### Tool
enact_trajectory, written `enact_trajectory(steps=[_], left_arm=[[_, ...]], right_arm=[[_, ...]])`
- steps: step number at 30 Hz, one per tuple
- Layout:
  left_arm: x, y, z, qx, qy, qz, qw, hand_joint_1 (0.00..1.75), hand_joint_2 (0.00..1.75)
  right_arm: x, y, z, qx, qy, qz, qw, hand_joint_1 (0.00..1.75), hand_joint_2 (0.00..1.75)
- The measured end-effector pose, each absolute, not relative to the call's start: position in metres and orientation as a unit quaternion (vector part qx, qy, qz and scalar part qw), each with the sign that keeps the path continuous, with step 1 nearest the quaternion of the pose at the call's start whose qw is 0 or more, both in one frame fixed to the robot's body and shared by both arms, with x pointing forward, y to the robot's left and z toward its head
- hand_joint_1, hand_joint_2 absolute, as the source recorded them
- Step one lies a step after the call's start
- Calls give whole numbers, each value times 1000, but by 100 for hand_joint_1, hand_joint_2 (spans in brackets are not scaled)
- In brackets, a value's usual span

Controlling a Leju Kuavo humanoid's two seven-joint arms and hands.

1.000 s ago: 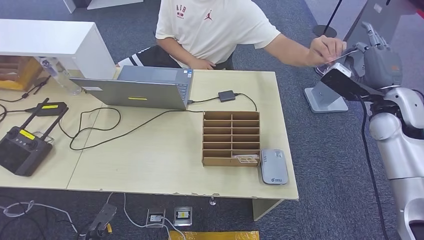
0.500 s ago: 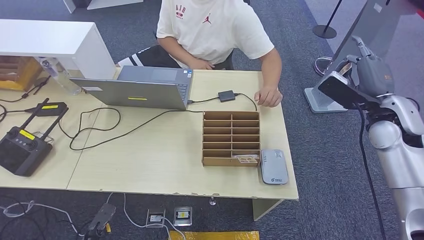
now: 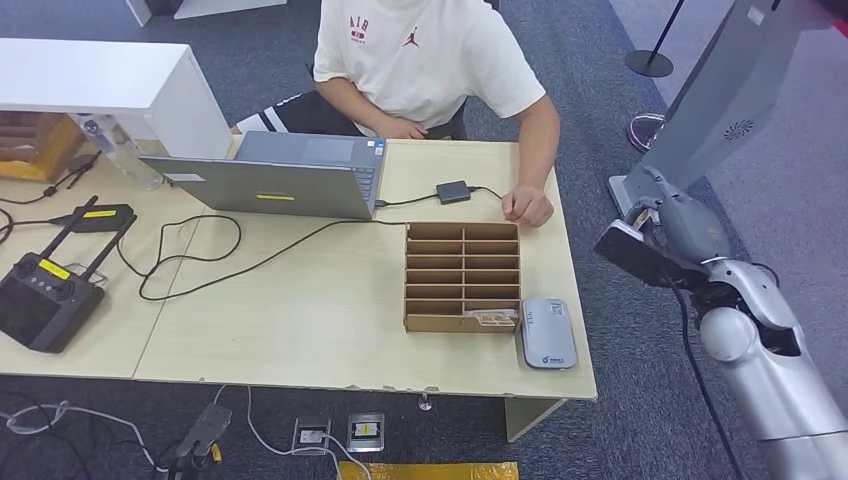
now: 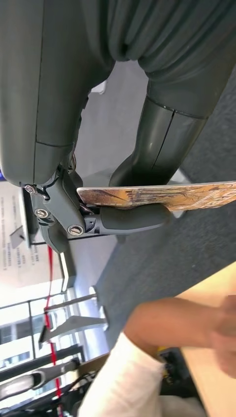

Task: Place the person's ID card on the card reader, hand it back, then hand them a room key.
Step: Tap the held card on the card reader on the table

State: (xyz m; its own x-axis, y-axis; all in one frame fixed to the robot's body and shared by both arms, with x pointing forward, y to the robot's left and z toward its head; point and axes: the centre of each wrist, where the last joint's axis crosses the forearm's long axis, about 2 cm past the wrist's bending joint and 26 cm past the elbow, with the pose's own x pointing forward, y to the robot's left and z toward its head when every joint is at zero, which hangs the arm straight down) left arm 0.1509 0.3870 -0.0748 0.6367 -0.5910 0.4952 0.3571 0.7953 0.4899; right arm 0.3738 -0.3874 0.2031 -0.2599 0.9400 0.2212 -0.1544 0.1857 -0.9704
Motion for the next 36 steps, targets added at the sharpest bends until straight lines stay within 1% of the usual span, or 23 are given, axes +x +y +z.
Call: enact_trajectory(steps=[13,23,36], left_arm=[[159,384,-71,173,-337,-274,884,0,0],[162,384,-70,171,-340,-276,883,0,0],[166,383,-68,170,-344,-277,881,0,0]], right_arm=[[346,-359,155,-296,-552,565,536,175,175],[335,-341,138,-286,-547,559,554,175,175],[323,-315,116,-231,-554,569,562,175,175]])
